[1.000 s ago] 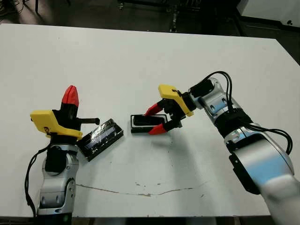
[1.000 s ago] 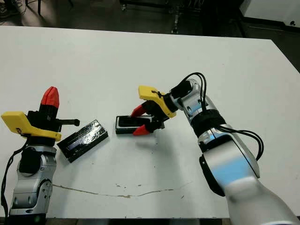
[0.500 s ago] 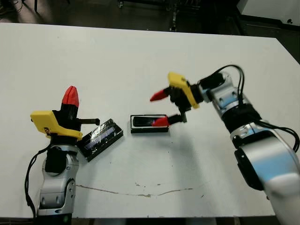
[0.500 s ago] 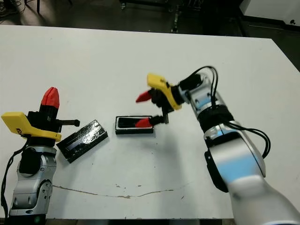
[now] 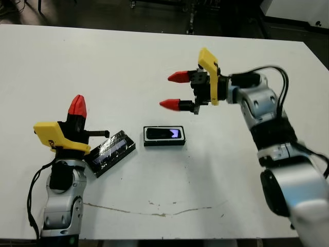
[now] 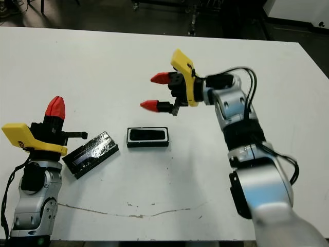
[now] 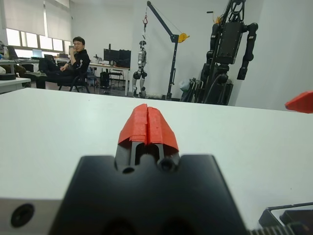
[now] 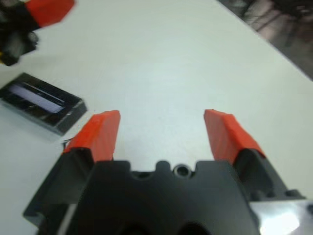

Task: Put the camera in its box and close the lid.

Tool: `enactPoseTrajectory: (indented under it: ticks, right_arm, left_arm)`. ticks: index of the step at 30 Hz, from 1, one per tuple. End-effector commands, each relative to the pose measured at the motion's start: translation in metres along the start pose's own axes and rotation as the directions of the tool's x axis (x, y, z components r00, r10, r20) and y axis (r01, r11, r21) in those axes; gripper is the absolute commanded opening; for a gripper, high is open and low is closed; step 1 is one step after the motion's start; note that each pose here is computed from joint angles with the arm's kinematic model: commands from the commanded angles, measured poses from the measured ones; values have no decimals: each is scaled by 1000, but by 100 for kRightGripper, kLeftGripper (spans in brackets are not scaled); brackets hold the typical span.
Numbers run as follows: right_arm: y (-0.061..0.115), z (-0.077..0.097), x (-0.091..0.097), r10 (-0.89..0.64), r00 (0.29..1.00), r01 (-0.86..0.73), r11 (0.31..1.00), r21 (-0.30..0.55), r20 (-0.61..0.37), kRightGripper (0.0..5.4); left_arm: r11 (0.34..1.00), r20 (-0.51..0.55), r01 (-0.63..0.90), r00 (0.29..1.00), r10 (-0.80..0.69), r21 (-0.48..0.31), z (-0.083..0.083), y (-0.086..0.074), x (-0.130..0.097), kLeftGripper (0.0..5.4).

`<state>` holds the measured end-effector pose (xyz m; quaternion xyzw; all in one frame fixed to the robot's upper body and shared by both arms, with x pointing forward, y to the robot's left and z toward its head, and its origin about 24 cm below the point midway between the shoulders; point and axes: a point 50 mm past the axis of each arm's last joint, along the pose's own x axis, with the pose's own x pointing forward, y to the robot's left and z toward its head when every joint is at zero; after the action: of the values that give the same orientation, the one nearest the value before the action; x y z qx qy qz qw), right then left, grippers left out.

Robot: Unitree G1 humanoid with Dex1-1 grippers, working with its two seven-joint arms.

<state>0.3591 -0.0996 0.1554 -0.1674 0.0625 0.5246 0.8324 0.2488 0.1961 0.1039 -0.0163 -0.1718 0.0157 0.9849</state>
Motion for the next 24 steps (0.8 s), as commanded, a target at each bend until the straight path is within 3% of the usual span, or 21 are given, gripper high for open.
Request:
enactPoseTrajectory:
  ticks: [1,10,24]
  right_arm:
    - [8,-11,0,-17,999,17,999,-29,-30,381]
    - [29,-20,6,27,995,-40,990,-138,-95,234]
    - [51,-41,13,113,984,-132,982,-139,-138,20]
  left_arm:
    - [1000,-13,4,1000,-4,1,-2,0,-1,0]
    - [1000,-9,4,1000,-4,-5,-2,1,0,0]
    - [1000,-8,4,1000,-4,-4,-2,1,0,0]
